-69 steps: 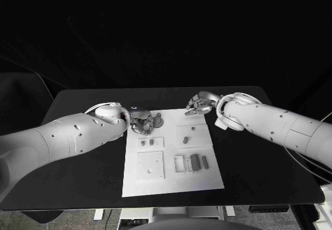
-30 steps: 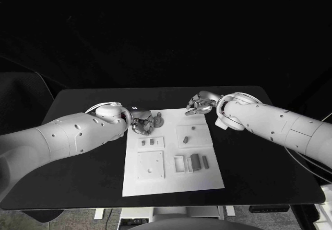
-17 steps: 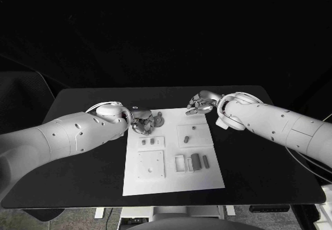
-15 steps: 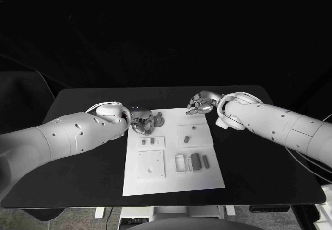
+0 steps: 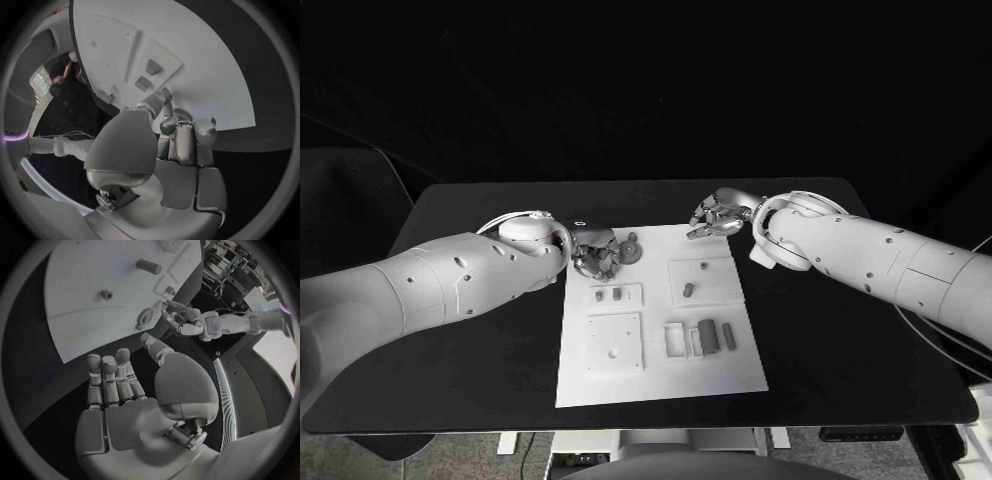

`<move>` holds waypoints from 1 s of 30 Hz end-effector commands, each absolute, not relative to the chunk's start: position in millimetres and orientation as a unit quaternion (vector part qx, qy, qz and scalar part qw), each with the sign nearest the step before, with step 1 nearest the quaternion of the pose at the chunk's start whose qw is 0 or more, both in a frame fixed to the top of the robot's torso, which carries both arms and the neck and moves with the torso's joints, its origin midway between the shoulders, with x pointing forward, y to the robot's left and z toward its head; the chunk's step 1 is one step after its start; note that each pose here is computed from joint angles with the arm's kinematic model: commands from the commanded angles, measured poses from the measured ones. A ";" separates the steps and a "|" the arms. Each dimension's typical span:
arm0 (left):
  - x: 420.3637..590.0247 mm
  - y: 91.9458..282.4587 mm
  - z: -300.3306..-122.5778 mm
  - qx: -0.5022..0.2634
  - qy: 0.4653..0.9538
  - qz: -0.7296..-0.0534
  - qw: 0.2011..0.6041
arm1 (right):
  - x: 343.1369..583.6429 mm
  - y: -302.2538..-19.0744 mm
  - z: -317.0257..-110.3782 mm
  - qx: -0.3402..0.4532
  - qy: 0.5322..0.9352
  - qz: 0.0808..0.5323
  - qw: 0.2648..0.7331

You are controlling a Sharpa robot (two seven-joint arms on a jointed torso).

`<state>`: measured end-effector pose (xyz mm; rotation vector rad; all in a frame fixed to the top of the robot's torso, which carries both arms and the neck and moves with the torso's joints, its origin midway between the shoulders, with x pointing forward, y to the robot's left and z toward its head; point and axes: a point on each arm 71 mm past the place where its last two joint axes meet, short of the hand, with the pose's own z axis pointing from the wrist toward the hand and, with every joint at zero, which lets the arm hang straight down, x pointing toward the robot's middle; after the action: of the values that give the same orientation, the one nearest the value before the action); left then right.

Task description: Assemble the parts on the task board

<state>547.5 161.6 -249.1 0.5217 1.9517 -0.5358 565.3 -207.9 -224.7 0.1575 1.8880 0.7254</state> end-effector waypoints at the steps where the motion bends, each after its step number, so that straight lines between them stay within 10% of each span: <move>1: 547.3 161.7 -249.9 0.217 0.811 -0.221 0.496 | 564.8 -206.5 -224.8 0.062 0.792 0.307 0.525; 30: 546.0 156.1 -249.6 0.222 0.809 -0.228 0.495 | 564.8 -205.9 -224.8 0.062 0.792 0.307 0.525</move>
<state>547.0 158.5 -249.3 0.5275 1.9522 -0.5416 565.3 -207.3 -224.7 0.1571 1.8880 0.7262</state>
